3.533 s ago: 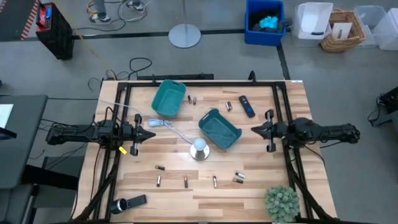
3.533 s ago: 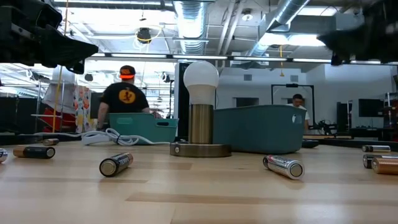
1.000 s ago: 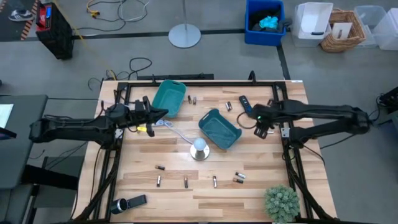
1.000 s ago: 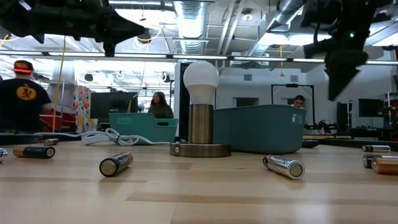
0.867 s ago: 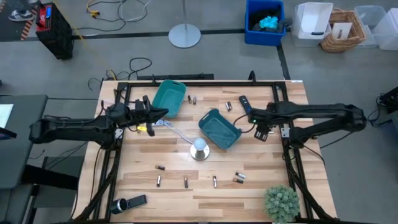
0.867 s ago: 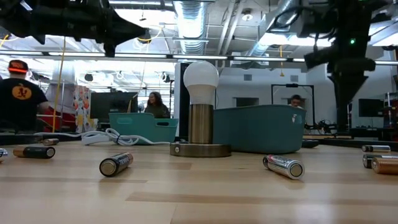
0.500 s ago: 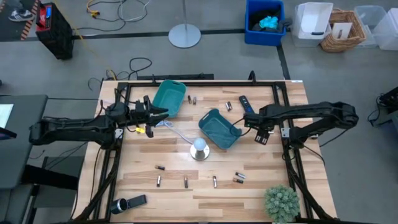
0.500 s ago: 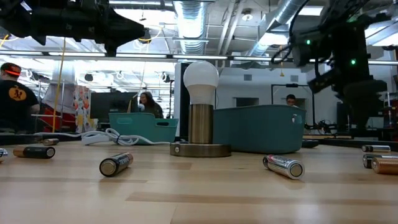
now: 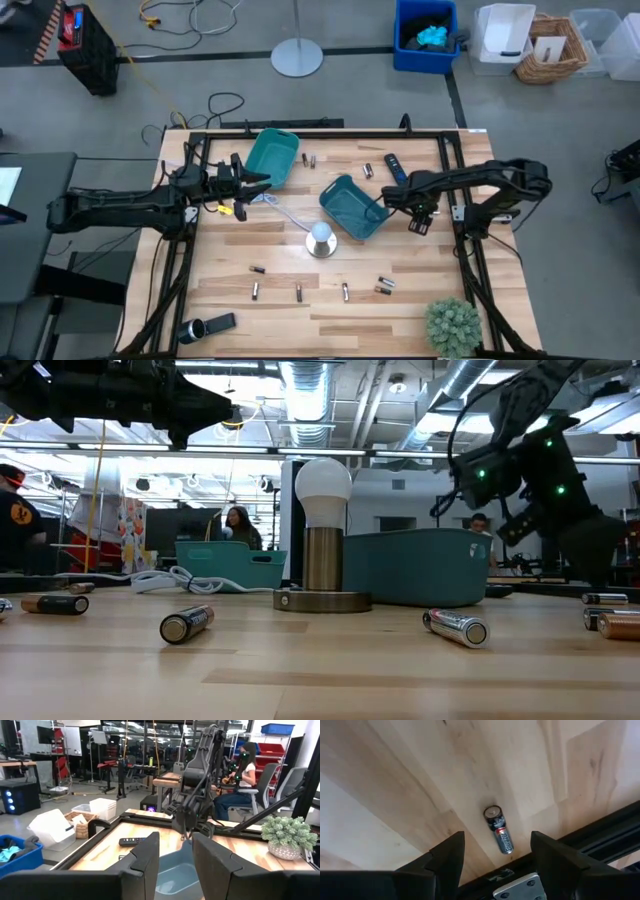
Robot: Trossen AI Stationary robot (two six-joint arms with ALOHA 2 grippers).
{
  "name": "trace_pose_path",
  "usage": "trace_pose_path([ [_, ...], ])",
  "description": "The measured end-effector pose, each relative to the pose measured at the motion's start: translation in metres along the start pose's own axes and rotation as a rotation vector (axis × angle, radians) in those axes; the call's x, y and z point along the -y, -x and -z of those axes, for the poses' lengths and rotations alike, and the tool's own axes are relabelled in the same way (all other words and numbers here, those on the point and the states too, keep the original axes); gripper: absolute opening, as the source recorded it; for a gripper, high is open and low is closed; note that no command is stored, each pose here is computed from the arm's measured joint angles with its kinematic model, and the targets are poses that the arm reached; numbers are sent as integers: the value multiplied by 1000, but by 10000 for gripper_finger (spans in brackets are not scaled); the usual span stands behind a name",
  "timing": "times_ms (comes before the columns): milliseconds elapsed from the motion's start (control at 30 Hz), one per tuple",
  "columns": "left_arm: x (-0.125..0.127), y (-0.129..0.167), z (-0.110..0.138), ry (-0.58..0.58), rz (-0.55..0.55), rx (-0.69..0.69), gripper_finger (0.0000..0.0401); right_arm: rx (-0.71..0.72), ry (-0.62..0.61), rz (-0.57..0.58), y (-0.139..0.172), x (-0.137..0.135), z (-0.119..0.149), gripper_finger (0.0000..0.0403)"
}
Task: Sort batteries
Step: Put the silver battery into the green bin
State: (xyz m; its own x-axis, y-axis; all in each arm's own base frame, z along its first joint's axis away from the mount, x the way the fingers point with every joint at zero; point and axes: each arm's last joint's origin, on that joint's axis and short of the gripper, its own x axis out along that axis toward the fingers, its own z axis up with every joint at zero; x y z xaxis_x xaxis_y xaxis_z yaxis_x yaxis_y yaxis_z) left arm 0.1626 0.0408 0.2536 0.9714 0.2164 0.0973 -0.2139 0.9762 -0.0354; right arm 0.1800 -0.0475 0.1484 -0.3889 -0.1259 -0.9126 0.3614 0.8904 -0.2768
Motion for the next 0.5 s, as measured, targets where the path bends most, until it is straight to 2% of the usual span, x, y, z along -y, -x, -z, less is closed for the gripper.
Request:
trace_pose_path([
  [500,0,0,0,2,0,-1,112,-153,3,16,-23,-1,-14,247],
])
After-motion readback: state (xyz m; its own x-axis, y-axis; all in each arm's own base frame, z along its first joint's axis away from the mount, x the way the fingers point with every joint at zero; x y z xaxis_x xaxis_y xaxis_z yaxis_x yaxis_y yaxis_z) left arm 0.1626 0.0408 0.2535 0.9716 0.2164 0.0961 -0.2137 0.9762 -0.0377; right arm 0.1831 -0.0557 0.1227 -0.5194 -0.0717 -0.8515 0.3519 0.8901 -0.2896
